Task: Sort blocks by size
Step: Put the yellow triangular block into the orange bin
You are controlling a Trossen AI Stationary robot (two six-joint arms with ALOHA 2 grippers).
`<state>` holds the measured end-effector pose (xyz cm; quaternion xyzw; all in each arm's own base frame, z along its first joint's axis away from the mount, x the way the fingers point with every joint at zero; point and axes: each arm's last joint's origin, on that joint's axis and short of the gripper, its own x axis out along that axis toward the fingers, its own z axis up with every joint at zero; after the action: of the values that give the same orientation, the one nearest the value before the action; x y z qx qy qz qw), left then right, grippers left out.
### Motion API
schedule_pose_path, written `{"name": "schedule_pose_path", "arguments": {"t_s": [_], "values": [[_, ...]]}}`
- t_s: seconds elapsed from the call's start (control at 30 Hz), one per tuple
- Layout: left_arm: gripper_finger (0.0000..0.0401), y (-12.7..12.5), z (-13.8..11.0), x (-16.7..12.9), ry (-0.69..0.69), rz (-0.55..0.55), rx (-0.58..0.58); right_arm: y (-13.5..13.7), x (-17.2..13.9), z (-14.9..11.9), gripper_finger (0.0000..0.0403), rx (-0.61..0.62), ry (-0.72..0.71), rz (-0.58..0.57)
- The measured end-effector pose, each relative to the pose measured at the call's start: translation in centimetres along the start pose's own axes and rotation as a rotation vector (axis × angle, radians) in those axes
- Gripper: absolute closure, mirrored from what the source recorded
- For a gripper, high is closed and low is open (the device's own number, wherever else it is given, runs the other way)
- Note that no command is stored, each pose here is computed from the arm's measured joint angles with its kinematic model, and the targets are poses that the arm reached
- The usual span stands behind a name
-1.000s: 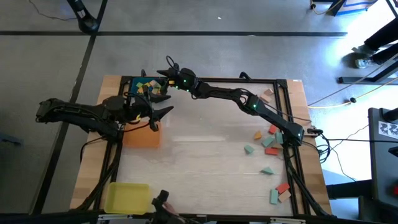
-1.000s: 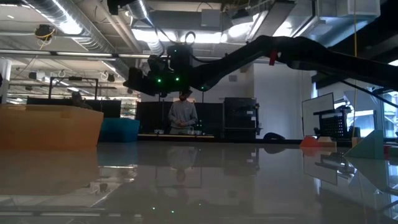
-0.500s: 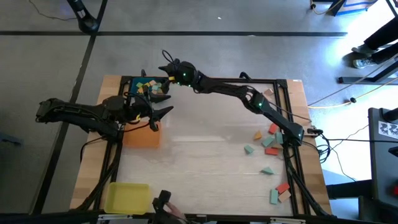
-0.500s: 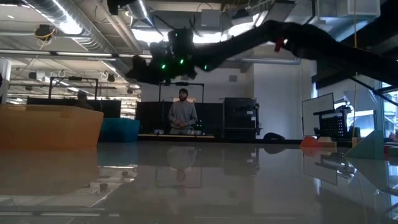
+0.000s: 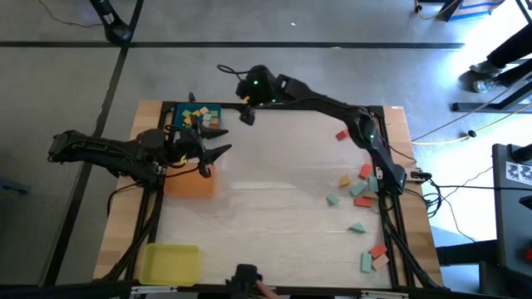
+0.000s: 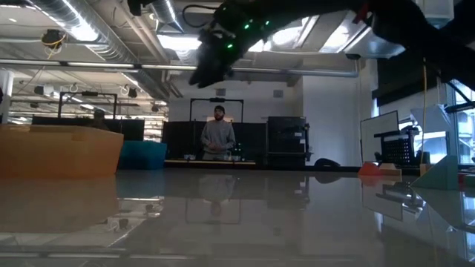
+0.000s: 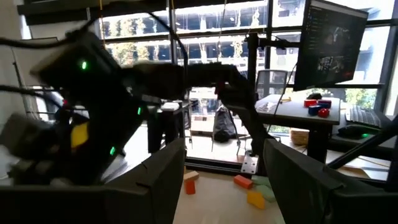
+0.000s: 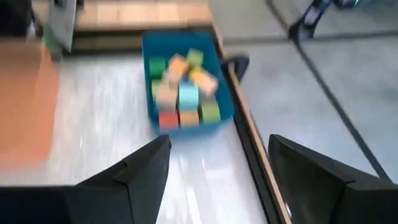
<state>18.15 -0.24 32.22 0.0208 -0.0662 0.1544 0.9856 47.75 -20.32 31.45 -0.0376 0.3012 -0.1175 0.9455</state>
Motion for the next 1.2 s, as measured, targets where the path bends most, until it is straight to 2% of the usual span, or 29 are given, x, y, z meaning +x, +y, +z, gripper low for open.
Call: {"name": "schedule_pose_path", "arguments": {"t_s": [0.17, 0.37, 0.43, 0.57, 0.77, 0.93, 1.07, 1.2], "values": [[0.0196, 0.0, 0.0, 0.0, 0.003, 0.001, -0.011, 0.3, -4.3, 0.2, 0.0132, -0.024, 0.158, 0.014], [0.0196, 0.0, -0.1, 0.0, 0.012, 0.000, -0.003, 1.7, -10.2, 0.9, 0.0132, -0.019, 0.273, 0.058], [0.0196, 0.0, -0.3, 0.0, 0.025, -0.001, 0.002, 2.7, -12.1, 1.0, 0.0132, 0.004, 0.319, 0.067], [0.0196, 0.0, -0.4, 0.0, 0.041, -0.002, 0.007, 5.7, -15.1, 1.0, 0.0132, -0.025, 0.422, 0.033], [0.0196, 0.0, -0.6, 0.0, 0.053, -0.002, 0.004, 9.5, -18.0, 0.8, 0.0132, -0.059, 0.531, -0.018], [0.0196, 0.0, -0.6, 0.0, 0.053, -0.002, 0.000, 12.1, -18.9, 0.4, 0.0132, -0.075, 0.573, -0.062], [0.0196, 0.0, -0.6, 0.0, 0.055, -0.002, -0.001, 13.0, -20.6, -0.5, 0.0132, -0.080, 0.590, -0.051], [0.0196, 0.0, -0.6, 0.0, 0.055, -0.002, -0.001, 13.0, -22.0, -2.5, 0.0132, -0.036, 0.627, -0.124]]}}
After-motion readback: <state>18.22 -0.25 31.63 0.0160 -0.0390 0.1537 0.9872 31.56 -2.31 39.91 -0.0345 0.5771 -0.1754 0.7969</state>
